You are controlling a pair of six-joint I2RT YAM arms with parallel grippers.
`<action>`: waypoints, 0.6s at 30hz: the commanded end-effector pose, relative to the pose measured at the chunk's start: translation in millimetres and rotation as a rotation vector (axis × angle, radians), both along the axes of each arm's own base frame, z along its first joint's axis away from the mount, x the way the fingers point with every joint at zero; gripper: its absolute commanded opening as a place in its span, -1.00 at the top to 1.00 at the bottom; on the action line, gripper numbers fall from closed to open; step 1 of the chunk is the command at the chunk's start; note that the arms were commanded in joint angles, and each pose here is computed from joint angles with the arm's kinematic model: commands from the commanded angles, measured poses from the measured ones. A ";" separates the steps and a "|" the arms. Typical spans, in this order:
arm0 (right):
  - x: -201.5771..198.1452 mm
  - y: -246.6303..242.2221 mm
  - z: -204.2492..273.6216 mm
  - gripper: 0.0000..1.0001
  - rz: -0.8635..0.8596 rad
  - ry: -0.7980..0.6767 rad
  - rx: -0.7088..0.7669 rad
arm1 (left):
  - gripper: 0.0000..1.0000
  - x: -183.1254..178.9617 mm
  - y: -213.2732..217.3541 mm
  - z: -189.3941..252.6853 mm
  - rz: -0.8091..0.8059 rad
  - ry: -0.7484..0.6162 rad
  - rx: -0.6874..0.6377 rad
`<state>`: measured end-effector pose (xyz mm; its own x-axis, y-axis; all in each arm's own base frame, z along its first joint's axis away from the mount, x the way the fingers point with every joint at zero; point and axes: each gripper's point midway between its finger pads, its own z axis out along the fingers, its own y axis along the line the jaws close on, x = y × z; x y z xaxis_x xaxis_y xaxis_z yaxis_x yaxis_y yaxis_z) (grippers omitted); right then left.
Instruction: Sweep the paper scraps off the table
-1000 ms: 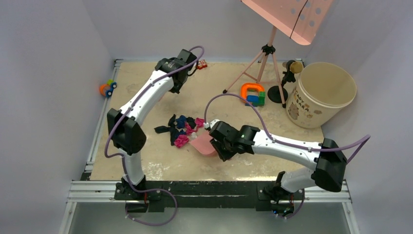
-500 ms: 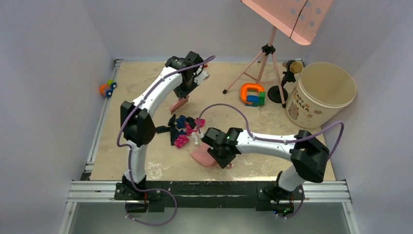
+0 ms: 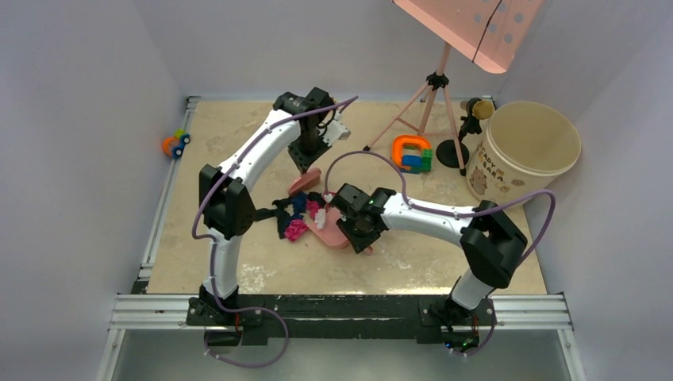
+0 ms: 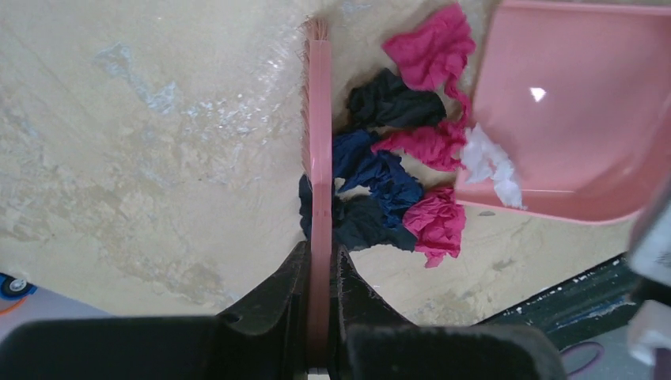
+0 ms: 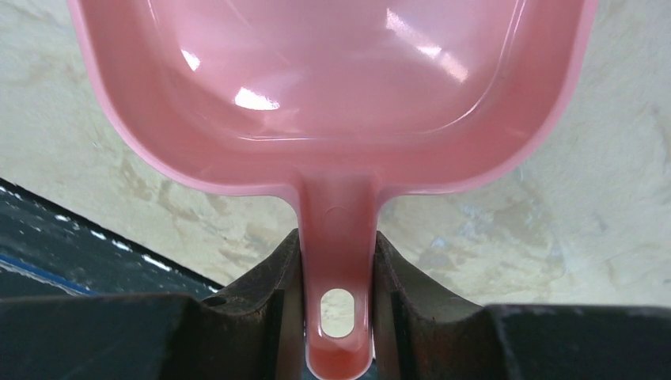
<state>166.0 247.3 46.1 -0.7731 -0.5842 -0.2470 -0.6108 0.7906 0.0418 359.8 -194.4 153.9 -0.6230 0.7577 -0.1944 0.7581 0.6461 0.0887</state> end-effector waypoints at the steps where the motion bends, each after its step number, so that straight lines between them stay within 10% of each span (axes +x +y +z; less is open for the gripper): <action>1: 24.0 21.9 11.2 1.00 0.081 -0.058 0.024 | 1.00 -19.3 -23.2 5.3 -0.068 0.071 -0.086; 18: 50.9 26.3 9.5 1.00 0.064 -0.120 0.017 | 1.00 -43.8 -37.7 38.5 0.000 0.091 -0.209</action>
<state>200.1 267.5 42.0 -0.7129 -0.6511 -0.2605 -0.6755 0.7374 0.0054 336.2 -219.2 159.8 -0.6382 0.7354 -0.2279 0.7616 0.6463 -0.0473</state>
